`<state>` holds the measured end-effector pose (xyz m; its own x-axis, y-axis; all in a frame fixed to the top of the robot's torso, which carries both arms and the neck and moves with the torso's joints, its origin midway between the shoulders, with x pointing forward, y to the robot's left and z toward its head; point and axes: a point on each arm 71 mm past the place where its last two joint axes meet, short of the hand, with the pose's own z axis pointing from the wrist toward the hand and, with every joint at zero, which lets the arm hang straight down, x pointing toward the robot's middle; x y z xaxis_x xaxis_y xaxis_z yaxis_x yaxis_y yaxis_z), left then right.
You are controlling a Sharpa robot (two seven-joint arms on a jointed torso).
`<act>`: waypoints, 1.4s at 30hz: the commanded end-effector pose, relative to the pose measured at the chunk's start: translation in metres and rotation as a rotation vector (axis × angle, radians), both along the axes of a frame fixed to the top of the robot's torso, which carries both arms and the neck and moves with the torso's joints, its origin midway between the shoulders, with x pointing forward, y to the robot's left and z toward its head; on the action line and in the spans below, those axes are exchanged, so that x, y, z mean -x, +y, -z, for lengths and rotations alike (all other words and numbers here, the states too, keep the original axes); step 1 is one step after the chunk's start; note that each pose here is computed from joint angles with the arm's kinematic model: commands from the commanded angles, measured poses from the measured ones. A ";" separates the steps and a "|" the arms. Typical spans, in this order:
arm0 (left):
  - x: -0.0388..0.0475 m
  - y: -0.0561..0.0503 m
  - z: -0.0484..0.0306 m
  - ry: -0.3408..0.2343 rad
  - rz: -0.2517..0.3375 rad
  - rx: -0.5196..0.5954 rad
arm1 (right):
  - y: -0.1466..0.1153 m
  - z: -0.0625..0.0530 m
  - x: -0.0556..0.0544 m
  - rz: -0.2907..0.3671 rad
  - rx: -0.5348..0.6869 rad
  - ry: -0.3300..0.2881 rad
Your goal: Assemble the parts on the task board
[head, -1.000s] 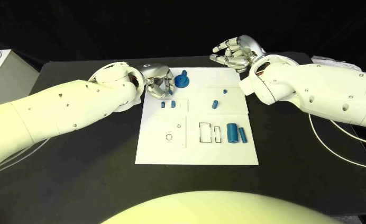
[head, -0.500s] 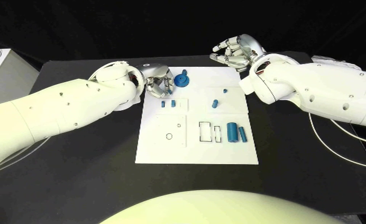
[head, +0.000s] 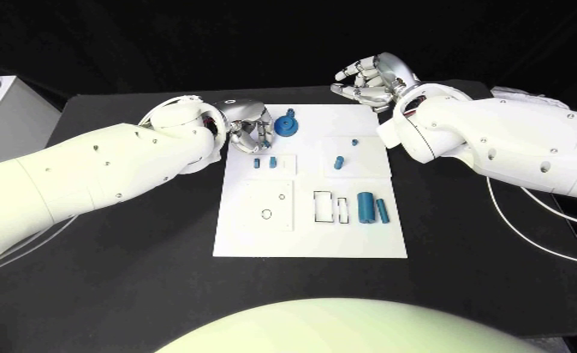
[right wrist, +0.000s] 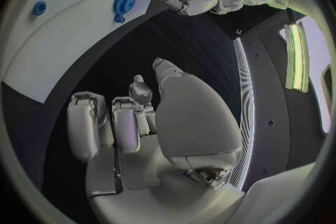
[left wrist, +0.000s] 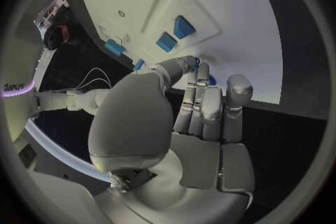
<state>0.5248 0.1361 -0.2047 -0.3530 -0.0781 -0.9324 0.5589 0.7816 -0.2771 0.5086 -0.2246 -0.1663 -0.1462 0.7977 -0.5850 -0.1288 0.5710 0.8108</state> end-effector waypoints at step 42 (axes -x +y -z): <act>0.0008 -0.008 0.0092 0.048 0.017 -0.050 | 0.001 -0.001 0.000 -0.014 0.007 -0.009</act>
<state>0.5272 0.1290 -0.2073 -0.3705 -0.0546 -0.9272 0.5564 0.7863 -0.2686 0.5088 -0.2248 -0.1663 -0.1454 0.7971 -0.5861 -0.1291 0.5721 0.8100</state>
